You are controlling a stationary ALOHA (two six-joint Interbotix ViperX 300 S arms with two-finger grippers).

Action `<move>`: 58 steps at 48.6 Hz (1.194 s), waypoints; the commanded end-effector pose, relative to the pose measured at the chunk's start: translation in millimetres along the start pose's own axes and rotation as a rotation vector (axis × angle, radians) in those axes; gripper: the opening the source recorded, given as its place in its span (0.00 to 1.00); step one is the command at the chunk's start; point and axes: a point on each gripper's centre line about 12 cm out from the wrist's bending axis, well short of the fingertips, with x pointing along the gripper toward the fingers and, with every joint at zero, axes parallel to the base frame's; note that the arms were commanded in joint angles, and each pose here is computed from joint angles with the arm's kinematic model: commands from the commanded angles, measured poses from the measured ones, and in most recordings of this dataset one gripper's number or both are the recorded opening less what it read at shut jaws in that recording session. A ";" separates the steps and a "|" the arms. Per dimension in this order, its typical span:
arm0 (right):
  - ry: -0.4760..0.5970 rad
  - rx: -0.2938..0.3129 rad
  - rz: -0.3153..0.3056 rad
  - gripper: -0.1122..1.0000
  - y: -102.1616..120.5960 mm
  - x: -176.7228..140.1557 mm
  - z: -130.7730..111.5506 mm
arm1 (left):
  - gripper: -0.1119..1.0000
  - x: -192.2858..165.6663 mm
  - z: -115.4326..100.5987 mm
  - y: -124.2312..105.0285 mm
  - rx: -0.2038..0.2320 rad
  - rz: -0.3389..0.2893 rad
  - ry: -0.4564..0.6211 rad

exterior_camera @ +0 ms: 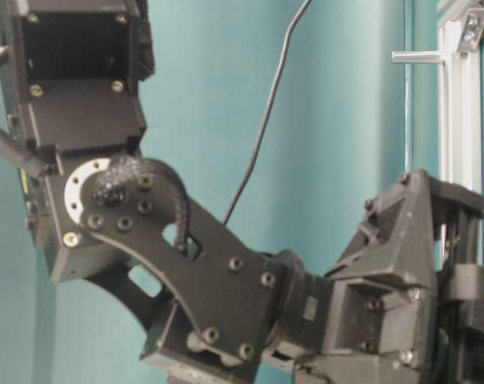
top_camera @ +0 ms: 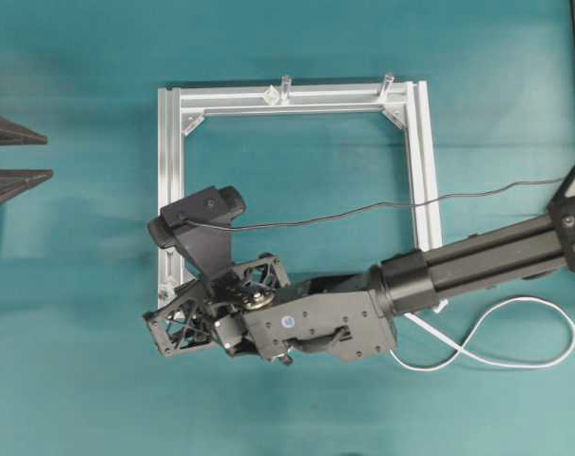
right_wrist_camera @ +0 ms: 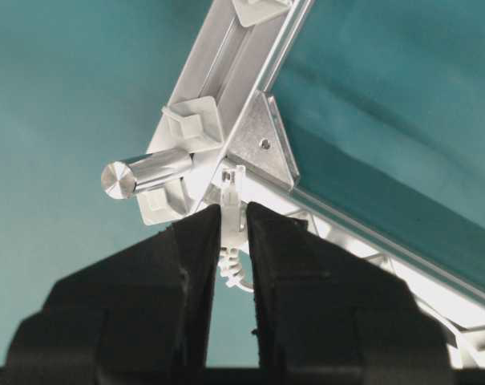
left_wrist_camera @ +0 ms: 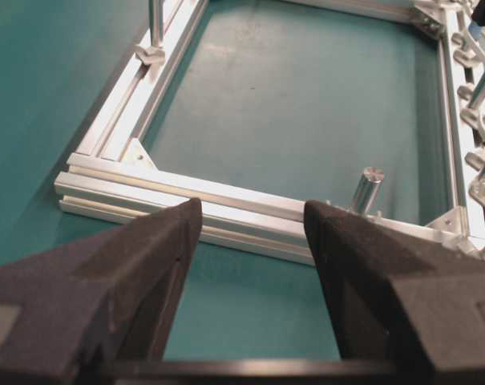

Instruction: Move the cable alternately left and right between 8 closely spaced pins so it hooks onto each one.

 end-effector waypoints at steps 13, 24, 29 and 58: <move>0.001 0.008 0.049 0.23 11.7 -17.5 2.4 | 0.68 0.0 5.5 -0.7 0.001 -0.003 -0.012; 0.001 0.008 0.049 0.23 11.7 -17.5 2.4 | 0.68 0.0 5.5 -0.7 0.001 -0.003 -0.012; 0.003 0.012 0.054 0.23 13.0 -18.7 1.1 | 0.68 0.0 5.5 -0.7 0.001 -0.003 -0.012; 0.020 -0.002 0.087 0.23 21.2 -29.1 -18.2 | 0.68 0.0 6.1 -1.2 0.000 -0.006 -0.013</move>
